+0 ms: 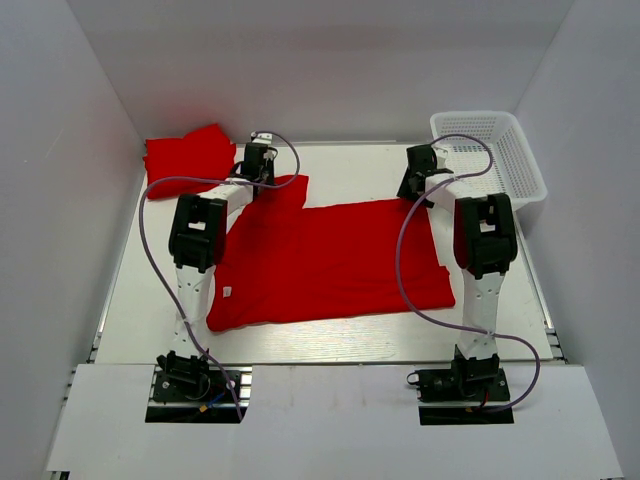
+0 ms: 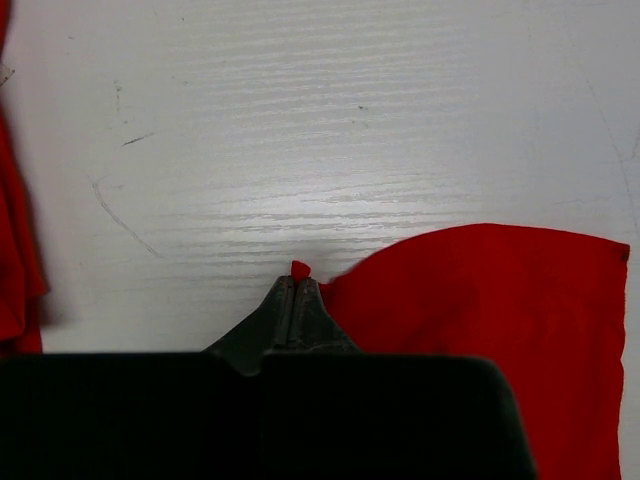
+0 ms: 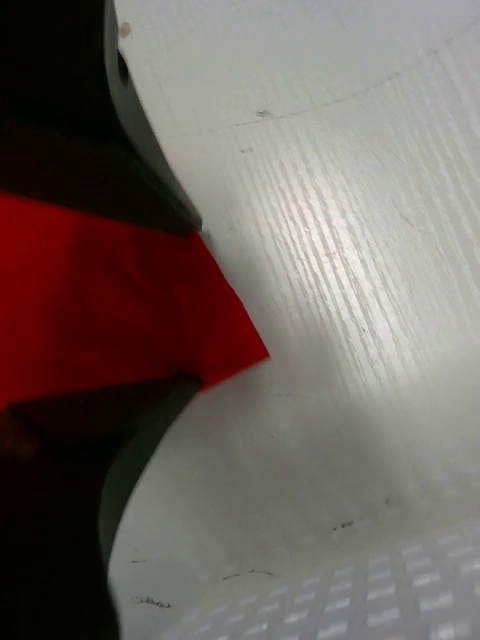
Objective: Fold and stack the t-shirts
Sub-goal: Grap the side of the flattened tshirt furthest away from the robot with both arms
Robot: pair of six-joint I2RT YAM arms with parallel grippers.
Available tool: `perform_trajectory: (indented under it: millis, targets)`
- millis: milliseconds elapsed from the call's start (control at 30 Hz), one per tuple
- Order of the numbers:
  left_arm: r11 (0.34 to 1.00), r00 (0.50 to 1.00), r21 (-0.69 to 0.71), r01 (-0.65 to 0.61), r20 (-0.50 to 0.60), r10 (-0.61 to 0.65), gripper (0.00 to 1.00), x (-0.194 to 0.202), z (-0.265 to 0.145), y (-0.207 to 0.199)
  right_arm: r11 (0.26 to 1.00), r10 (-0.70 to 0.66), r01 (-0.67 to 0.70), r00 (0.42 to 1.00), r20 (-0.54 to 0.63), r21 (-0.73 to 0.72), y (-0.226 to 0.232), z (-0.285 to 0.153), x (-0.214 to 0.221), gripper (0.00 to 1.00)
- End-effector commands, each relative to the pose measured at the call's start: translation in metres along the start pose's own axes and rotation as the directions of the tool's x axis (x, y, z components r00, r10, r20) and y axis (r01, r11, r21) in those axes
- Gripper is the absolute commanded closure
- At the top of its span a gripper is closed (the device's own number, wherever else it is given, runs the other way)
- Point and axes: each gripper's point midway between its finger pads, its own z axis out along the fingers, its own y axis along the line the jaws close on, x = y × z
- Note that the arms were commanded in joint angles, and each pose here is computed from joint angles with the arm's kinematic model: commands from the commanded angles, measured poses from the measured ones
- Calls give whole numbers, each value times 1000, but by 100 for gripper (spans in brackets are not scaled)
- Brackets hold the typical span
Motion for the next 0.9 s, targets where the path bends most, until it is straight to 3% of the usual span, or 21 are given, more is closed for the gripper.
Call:
perform_trajectory:
  millis: [0, 67, 100, 200, 300, 500, 600, 633, 867]
  targets:
    - [1000, 999, 25, 12, 38, -13, 100, -28, -25, -5, 997, 40, -36, 997, -61, 72, -17, 17, 19, 40]
    - [1000, 998, 28, 15, 56, -16, 100, -35, -28, -6, 996, 43, -39, 998, -54, 84, -19, 15, 17, 54]
    - [999, 998, 38, 14, 55, -16, 100, -35, -30, -7, 995, 51, -46, 997, -56, 88, -20, 16, 19, 70]
    - [998, 997, 59, 19, 68, -23, 100, -38, -32, -6, 995, 49, -44, 997, -58, 88, -20, 15, 21, 90]
    - [996, 995, 85, 19, 91, -27, 100, -44, -37, -10, 995, 50, -45, 998, -50, 92, -23, 12, 17, 100]
    - [992, 984, 128, 18, 173, -40, 100, -69, -62, -15, 997, 28, -26, 999, -33, 66, -21, 2, 14, 100]
    - [988, 977, 156, 3, 209, -36, 100, -80, -81, -18, 1000, -20, 20, 1000, 3, 7, -15, -9, 12, 100]
    - [985, 975, 170, 0, 219, -38, 100, -86, -86, -20, 999, -4, 7, 997, 83, -37, -6, -22, -11, 100]
    - [982, 966, 183, -38, 258, -11, 100, -83, -121, -17, 972, -114, 142, 982, 152, -186, 11, -51, -7, 100]
